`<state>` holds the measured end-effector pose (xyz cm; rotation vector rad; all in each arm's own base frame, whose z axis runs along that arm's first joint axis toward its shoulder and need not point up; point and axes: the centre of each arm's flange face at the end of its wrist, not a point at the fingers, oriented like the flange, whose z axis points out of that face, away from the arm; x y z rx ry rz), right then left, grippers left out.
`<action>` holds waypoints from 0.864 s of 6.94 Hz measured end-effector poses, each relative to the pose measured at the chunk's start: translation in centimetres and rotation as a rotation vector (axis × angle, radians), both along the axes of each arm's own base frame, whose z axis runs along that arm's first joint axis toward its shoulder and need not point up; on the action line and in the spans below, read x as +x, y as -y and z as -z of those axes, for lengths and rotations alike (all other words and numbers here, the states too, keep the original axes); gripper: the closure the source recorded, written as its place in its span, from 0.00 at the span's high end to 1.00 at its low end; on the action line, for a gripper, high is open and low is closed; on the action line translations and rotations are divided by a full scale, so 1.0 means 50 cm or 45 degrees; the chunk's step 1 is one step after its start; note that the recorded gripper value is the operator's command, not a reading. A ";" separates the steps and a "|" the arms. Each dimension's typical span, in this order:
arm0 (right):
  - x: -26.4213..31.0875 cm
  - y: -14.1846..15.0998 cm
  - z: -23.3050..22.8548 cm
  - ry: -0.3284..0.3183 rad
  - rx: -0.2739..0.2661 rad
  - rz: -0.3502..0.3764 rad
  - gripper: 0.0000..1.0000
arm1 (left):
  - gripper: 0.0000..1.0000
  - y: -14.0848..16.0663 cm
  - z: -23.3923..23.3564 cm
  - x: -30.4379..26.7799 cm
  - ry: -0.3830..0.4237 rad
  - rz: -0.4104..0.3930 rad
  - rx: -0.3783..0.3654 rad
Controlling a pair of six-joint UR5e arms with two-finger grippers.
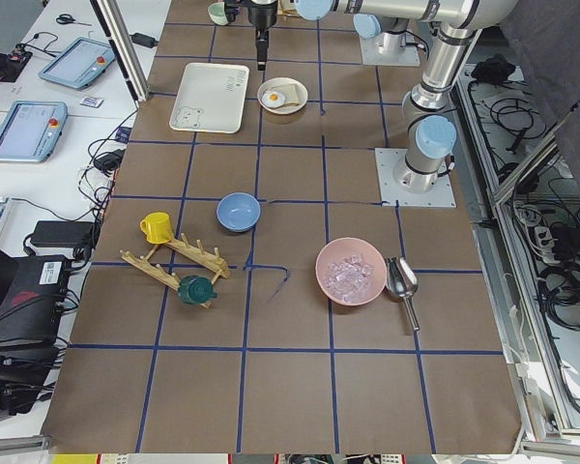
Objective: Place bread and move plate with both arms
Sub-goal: 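Move the right gripper to the bread slice on the wooden board and grasp it, then lift the bread slice with the right gripper and carry it toward the plate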
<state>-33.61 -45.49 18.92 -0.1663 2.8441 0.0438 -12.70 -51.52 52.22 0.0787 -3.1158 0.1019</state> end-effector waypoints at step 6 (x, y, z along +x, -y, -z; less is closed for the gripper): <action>-0.007 -0.003 -0.011 -0.017 -0.006 -0.010 0.00 | 1.00 0.001 -0.003 0.001 0.000 0.001 -0.004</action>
